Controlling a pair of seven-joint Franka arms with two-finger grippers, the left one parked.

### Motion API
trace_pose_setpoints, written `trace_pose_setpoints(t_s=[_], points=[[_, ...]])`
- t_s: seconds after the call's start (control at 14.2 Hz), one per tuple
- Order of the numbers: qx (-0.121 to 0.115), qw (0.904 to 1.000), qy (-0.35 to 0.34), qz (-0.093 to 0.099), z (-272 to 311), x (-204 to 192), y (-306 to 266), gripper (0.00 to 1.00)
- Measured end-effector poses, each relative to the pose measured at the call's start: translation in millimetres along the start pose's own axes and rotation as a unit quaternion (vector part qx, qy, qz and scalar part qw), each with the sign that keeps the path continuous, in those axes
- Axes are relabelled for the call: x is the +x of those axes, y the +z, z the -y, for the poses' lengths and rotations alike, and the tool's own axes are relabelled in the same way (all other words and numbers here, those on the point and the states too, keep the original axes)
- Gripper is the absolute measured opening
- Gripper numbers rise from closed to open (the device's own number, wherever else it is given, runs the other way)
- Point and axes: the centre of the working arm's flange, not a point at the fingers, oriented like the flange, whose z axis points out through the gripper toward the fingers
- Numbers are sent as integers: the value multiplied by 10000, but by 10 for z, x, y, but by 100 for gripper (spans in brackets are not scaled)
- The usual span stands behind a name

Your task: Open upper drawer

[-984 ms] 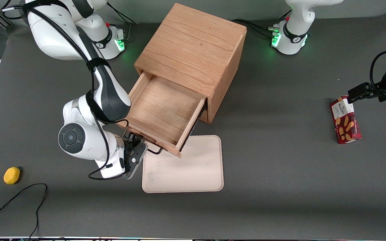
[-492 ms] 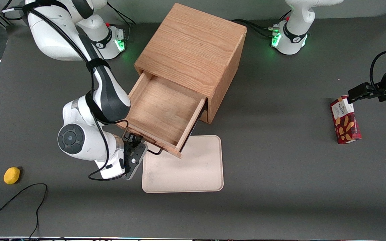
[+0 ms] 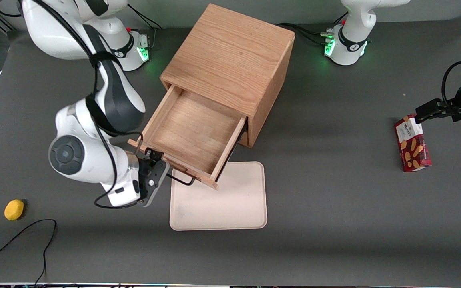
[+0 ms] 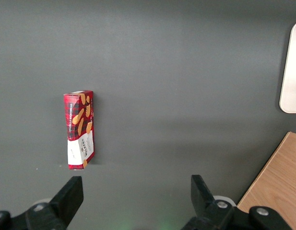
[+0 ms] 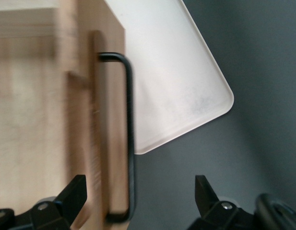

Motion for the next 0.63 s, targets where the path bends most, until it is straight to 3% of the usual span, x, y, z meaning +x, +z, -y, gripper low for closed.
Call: trace_pose_setpoints(t_s=[0.42, 0.63], points=[[-308, 9990, 103, -302, 202, -259, -905, 100], [-455, 9934, 920, -503, 294, -490, -1350, 100]])
